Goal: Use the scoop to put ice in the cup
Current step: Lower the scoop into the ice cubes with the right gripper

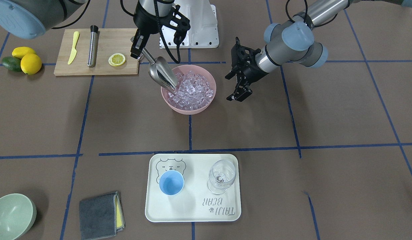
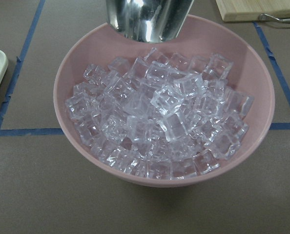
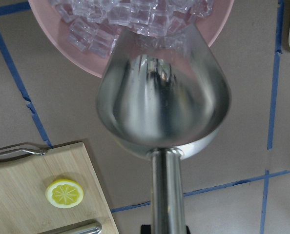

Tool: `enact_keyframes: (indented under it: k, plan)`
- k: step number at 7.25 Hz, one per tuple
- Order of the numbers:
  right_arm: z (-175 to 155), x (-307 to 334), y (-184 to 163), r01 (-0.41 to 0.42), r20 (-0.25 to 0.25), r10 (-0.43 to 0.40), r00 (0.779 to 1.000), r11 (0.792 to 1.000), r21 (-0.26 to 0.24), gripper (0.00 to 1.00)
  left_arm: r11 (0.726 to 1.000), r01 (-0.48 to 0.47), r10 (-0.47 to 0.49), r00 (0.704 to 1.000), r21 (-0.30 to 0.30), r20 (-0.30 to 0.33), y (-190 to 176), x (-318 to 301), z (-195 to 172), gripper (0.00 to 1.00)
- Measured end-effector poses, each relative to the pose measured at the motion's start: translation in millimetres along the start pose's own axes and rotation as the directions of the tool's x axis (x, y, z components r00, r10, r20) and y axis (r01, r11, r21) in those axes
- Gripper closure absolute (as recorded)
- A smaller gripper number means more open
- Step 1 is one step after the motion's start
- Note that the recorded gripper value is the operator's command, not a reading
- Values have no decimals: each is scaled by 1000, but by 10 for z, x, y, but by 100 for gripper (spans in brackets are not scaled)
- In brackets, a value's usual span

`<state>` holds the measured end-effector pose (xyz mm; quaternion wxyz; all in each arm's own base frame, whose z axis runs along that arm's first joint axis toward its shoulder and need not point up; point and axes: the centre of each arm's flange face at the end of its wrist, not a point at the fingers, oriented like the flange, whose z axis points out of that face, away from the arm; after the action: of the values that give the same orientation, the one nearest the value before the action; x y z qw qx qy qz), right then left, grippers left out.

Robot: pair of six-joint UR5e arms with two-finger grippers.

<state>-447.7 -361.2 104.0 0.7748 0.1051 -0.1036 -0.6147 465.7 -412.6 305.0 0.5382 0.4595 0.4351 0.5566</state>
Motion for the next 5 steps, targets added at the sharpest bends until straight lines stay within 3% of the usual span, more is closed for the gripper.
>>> enact_keyframes:
  k: [5]
  plan:
    - [213,-263,-227,55,-12,-56,998,997,-46,100,1000,-1,1,1000,1,1,-6,-3,-10,0]
